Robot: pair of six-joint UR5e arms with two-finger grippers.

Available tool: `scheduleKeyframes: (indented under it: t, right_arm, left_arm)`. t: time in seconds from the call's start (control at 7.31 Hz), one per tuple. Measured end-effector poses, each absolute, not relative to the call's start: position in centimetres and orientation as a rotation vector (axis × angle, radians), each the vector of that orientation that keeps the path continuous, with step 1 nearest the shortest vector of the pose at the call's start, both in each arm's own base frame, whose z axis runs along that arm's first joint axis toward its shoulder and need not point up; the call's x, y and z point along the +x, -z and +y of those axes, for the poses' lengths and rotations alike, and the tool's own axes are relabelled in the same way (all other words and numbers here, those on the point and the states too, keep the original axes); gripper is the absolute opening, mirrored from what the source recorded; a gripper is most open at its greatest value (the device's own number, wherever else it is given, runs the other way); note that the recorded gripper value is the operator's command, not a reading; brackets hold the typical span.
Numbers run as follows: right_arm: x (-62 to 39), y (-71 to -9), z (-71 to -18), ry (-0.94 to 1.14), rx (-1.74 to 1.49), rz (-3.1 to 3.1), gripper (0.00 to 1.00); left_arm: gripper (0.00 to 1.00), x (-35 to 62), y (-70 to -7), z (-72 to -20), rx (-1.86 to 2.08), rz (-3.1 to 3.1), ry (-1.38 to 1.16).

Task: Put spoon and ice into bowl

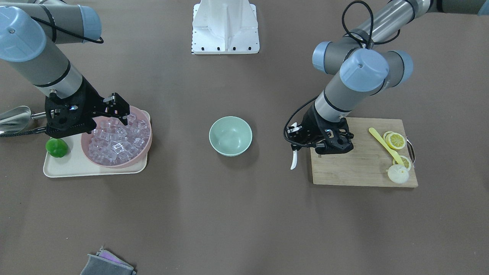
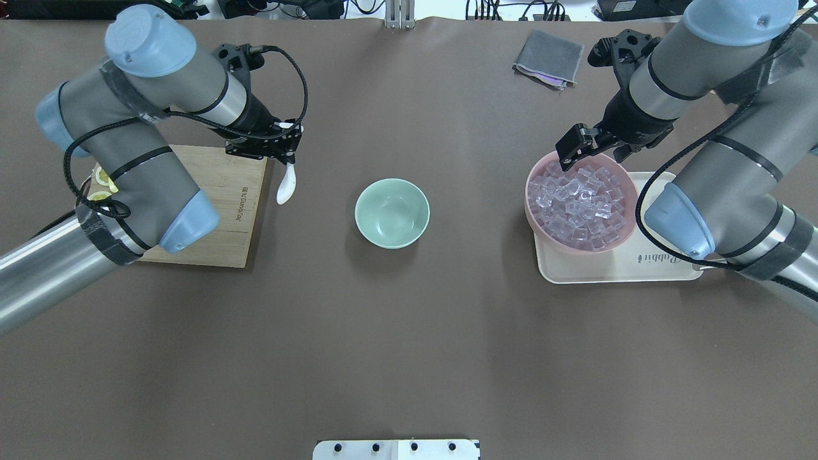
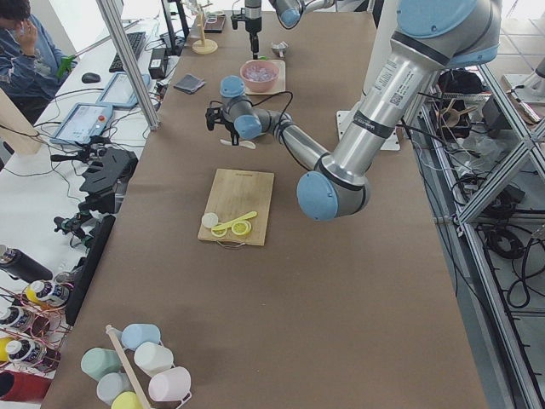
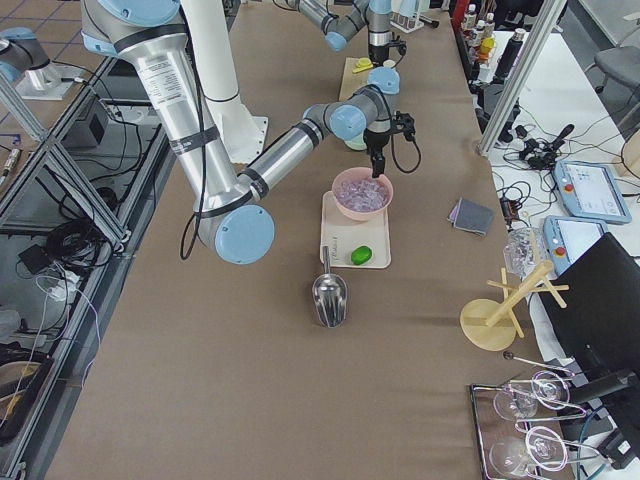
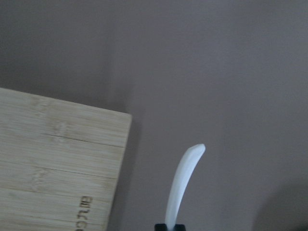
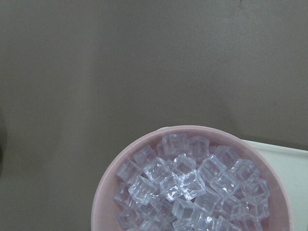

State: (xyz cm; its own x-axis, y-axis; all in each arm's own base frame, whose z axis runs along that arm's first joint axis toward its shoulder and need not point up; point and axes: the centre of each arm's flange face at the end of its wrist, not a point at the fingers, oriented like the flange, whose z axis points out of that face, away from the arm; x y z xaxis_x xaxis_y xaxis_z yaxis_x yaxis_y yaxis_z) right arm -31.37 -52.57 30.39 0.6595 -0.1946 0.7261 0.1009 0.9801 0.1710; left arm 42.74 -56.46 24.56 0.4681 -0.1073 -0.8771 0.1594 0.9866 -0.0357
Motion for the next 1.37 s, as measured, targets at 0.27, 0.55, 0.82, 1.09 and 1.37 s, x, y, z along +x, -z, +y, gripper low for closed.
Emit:
scheduleKeyframes:
  t: [0.27,0.55,0.82,1.09,1.37]
  right_arm:
    - [-33.8,-32.3,-53.3,0.18,0.137,-0.825,1.0]
    - [-35.6,-33.9,-53.8,0.155,0.146,-0.849,1.0]
    - [-35.9,-34.8,-53.7,0.142,0.139,-0.85,0.99]
    - [-35.7,-35.7,-53.8,0.135,0.138,-0.834,0.88]
    - [-35.9,-36.5,-54.0,0.125,0.133,-0.816,0.82]
  left_arm:
    - [0.0,45.6,-18.5,-56.2,0.04,1.131,0.178]
    - [0.0,48.4,-15.8,-56.0,0.044,1.15,0.178]
    - [0.0,50.6,-15.6,-55.2,0.075,1.164,0.167]
    - [0.74,51.5,-15.6,-54.8,0.09,1.171,0.161]
    - [0.87,51.6,-15.6,-54.7,0.094,1.171,0.159]
